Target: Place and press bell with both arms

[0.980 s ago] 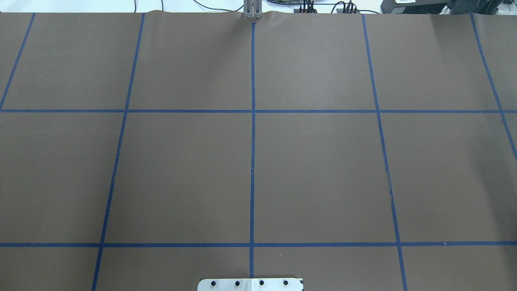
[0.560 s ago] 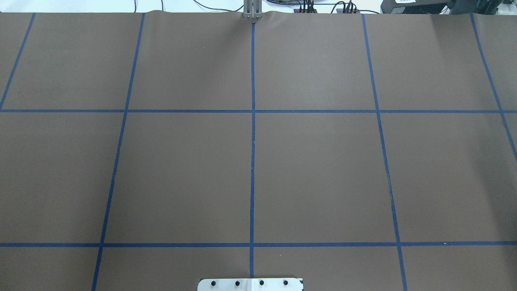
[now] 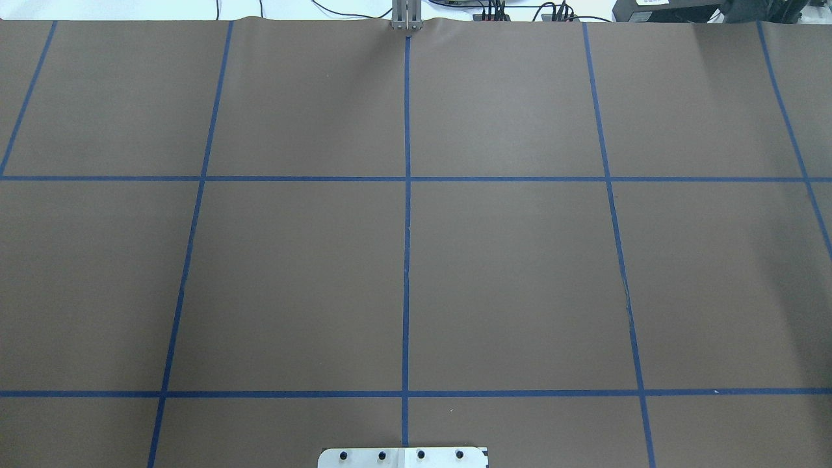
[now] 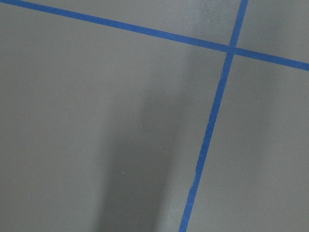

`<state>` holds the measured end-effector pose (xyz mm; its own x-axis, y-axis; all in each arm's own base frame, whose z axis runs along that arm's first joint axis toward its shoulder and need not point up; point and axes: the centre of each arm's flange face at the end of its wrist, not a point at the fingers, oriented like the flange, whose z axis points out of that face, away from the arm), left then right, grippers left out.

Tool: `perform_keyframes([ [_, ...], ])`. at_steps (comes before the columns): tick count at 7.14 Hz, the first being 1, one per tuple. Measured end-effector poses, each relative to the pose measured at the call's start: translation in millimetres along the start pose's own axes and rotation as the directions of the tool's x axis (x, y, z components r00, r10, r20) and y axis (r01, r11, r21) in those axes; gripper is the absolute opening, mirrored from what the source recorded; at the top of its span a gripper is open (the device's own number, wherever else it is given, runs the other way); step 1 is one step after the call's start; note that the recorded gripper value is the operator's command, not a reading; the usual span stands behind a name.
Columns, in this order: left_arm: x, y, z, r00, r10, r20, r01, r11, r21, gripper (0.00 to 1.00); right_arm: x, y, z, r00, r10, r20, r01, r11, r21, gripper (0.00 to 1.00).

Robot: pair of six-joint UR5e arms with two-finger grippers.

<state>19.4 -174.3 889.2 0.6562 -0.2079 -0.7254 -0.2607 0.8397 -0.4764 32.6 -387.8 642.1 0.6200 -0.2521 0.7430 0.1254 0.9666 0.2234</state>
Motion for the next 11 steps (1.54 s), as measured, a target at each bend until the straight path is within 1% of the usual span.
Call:
perform_keyframes([
  [1, 0.7, -0.4, 0.2, 1.000, 0.004, 0.001, -0.004, 1.000, -0.001, 0.37, 0.3, 1.1, 0.5, 1.000, 0.001, 0.000, -0.001, 1.000, -0.002, 1.00],
  [2, 1.1, -0.5, 0.3, 1.000, 0.007, 0.002, -0.007, 1.000, -0.002, 0.27, 0.4, 1.5, 0.6, 1.000, 0.001, 0.000, -0.001, 1.000, -0.002, 1.00],
  [4, 7.7, -2.1, -2.2, 1.000, 0.022, -0.010, -0.022, 1.000, 0.003, 0.26, 0.4, 3.1, 1.0, 1.000, 0.003, 0.003, -0.003, 1.000, -0.003, 1.00],
  [6, 45.3, -5.0, -21.5, 0.996, 0.063, -0.061, -0.062, 0.998, 0.022, 0.26, -0.2, 4.4, 1.4, 1.000, 0.004, 0.013, -0.004, 1.000, -0.004, 1.00],
  [8, 108.5, -9.4, -60.1, 0.993, 0.087, -0.076, -0.084, 0.996, 0.039, 0.26, -0.8, 4.5, 1.6, 1.000, 0.006, 0.018, -0.006, 1.000, -0.004, 1.00],
  [9, 140.4, -17.9, -80.6, 0.992, 0.105, -0.076, -0.101, 0.993, 0.059, 0.26, -0.9, 4.1, 1.8, 1.000, 0.008, 0.019, -0.008, 1.000, -0.004, 1.00],
  [11, 224.5, -54.1, -131.1, 0.988, 0.126, -0.090, -0.113, 0.984, 0.140, 0.26, -0.7, 3.6, 2.1, 1.000, 0.013, 0.021, -0.013, 1.000, -0.005, 1.00],
])
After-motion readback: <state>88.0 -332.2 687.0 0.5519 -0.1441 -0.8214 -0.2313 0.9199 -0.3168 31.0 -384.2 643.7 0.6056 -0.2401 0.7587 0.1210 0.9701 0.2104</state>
